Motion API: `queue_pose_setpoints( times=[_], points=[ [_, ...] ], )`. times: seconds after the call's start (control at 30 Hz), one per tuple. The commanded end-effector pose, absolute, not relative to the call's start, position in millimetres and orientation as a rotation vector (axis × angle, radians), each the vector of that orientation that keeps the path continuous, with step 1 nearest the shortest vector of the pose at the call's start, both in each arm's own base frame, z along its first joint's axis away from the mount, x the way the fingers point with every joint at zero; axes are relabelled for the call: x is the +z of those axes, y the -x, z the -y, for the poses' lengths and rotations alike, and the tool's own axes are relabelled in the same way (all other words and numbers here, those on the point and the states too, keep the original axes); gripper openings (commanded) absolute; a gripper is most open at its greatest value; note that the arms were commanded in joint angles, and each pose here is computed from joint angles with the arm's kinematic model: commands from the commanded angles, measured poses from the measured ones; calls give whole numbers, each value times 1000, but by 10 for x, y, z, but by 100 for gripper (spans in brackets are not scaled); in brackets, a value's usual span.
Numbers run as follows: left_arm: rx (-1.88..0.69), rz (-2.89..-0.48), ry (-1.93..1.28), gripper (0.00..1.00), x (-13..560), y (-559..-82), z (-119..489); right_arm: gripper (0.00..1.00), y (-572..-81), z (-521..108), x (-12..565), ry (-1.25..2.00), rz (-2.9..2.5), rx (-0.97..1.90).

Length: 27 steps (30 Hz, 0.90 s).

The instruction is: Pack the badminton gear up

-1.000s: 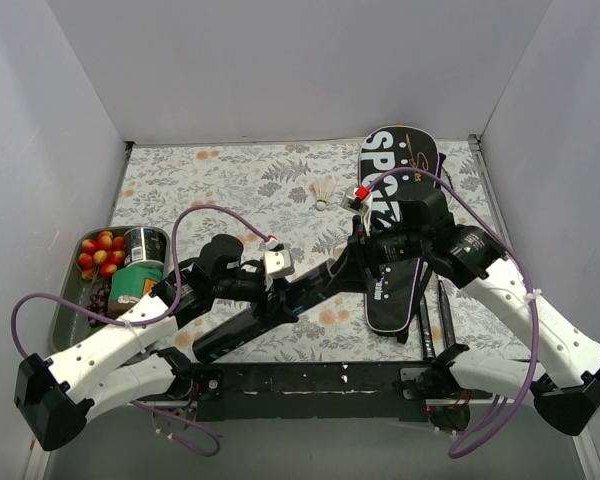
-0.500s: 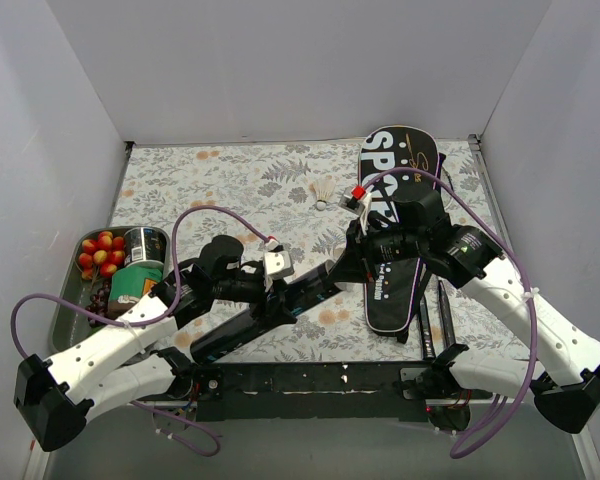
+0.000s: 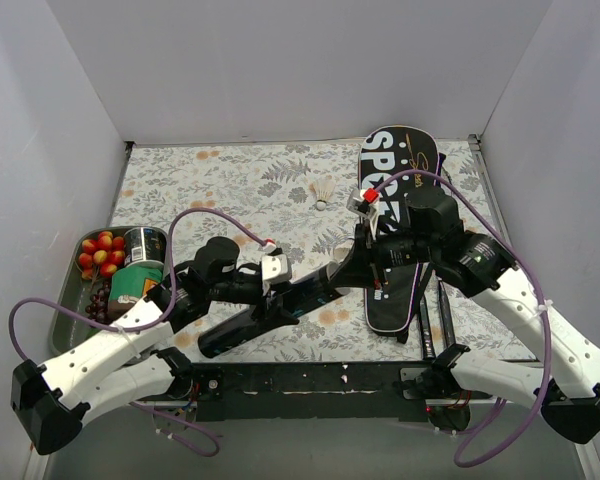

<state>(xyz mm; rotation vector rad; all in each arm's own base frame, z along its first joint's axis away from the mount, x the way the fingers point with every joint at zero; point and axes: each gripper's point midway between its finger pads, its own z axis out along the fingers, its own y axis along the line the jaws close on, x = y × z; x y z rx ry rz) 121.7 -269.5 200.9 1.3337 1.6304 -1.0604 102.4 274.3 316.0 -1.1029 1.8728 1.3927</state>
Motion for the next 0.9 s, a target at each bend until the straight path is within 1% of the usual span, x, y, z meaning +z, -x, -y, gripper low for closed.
queue_pose_setpoints(
  times=[0.0, 0.33, 0.87],
  points=[
    [-1067, -1583, -1308, 14, 2153, -1240, 2712, 1, -694, -2694, 3479, 1229, -1684, 1519],
    [-1069, -1566, -1302, 14, 2170, -1205, 2686, 1, -655, -2597, 3590, 1214, -1667, 1469],
    [-1081, -1564, -1307, 14, 2121, -1180, 2692, 1, -725, -2496, 3692, 1178, -1682, 1350]
  ],
)
